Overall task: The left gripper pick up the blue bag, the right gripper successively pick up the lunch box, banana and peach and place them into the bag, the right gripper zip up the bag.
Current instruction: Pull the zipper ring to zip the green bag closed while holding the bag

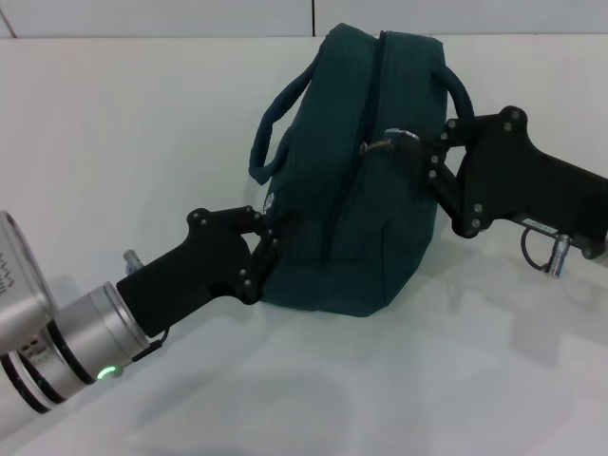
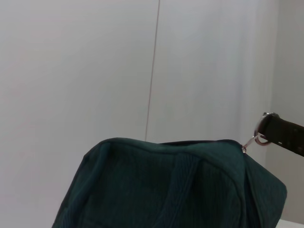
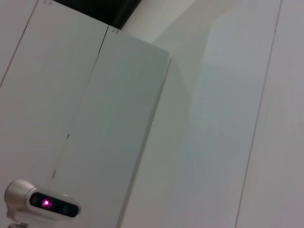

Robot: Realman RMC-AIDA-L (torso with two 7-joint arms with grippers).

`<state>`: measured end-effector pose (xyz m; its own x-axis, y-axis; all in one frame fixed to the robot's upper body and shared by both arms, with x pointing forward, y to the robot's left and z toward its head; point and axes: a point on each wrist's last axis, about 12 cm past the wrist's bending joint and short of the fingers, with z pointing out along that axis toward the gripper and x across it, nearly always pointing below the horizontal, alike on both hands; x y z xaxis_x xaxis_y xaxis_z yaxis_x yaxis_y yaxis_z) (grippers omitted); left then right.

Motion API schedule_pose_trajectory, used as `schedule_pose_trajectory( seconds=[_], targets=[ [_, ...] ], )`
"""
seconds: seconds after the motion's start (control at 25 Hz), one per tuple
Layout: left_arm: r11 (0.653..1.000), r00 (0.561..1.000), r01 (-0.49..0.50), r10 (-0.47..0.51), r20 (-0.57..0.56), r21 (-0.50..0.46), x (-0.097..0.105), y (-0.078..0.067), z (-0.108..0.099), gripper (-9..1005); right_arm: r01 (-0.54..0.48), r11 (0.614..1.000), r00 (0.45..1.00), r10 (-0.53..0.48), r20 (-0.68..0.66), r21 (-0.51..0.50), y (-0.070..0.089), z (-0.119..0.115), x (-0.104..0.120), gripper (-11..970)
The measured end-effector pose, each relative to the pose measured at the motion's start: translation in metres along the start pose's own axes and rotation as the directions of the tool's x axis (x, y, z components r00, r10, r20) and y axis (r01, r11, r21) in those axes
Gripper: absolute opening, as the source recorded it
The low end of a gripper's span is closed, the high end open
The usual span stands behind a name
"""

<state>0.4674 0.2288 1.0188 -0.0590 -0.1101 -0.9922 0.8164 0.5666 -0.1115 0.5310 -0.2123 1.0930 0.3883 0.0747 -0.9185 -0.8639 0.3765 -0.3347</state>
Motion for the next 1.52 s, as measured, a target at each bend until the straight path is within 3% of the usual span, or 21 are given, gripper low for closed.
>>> schedule_pose_trajectory(
  seconds=[0.56, 0.96, 1.12, 1.52],
  targets=[
    [0.999, 1.000, 0.001, 0.000, -0.018, 0.040, 0.003, -0.006, -0.003, 56, -0.035, 0.986, 0.999, 0.030, 0.033, 0.164, -0.004, -0.013, 0.000, 18],
    [0.999, 0.999, -0.032, 0.033, -0.010, 0.026, 0.002, -0.005, -0.017, 61, -0.058, 0.945, 0.998, 0.058, 0.011, 0.321, -0.016, -0.024, 0.005, 18],
    [0.999, 0.998, -0.053, 0.053, 0.015, 0.001, -0.001, -0.005, -0.027, 65, -0.082, 0.943, 0.996, 0.083, 0.008, 0.323, -0.014, -0.026, 0.007, 18],
    [0.997, 0.998, -0.046, 0.047, 0.032, -0.055, 0.002, -0.006, -0.026, 76, -0.101, 0.953, 0.995, 0.101, 0.015, 0.286, -0.010, -0.021, 0.007, 17]
  ],
)
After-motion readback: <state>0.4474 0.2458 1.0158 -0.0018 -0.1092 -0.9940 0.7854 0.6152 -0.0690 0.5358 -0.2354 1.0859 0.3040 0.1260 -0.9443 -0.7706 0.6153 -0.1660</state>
